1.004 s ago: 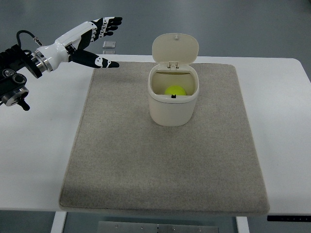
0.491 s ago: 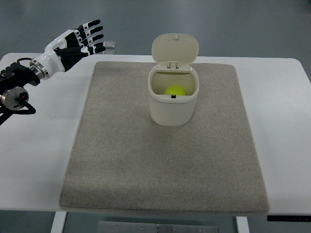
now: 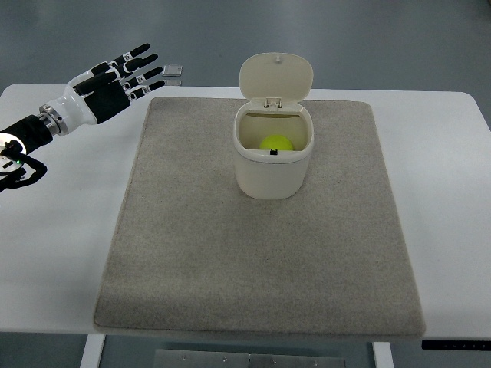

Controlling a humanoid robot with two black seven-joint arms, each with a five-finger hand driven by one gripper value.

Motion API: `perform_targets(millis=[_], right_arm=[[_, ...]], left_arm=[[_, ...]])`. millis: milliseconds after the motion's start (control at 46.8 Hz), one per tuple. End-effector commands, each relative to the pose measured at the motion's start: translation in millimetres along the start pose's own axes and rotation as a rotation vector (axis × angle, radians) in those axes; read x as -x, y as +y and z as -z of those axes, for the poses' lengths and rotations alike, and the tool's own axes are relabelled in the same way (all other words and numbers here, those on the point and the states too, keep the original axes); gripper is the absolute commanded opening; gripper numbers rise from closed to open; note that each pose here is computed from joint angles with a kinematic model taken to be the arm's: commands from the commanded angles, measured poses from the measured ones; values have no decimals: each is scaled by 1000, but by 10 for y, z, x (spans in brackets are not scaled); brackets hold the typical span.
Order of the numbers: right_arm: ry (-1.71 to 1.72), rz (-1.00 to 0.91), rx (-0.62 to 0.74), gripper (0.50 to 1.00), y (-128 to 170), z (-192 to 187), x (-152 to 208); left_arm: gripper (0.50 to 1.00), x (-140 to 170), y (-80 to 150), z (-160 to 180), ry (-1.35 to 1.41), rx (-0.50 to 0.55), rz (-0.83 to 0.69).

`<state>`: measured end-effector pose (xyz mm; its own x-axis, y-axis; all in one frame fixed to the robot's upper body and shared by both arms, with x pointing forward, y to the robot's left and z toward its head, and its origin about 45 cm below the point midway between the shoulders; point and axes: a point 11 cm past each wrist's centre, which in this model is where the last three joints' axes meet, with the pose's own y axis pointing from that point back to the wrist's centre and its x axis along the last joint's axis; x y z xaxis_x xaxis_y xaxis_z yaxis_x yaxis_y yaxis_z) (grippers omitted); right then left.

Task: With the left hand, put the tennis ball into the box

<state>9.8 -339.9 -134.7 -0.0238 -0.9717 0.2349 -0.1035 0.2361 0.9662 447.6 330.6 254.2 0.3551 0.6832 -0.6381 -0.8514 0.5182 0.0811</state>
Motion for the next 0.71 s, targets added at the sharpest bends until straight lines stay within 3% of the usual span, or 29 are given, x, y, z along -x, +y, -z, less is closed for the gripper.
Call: perform_targets(millis=[0,171,684], right_arm=[[-1,0,1,901,0,-1,0],[0,0,1,901,0,-1,0],[-1,0,0,903,0,1,0]], left_arm=[[992,-31,42,10,76,0,1],[994,-91,126,20,173,40,0],[992,-217,167,35,177,31,-40]])
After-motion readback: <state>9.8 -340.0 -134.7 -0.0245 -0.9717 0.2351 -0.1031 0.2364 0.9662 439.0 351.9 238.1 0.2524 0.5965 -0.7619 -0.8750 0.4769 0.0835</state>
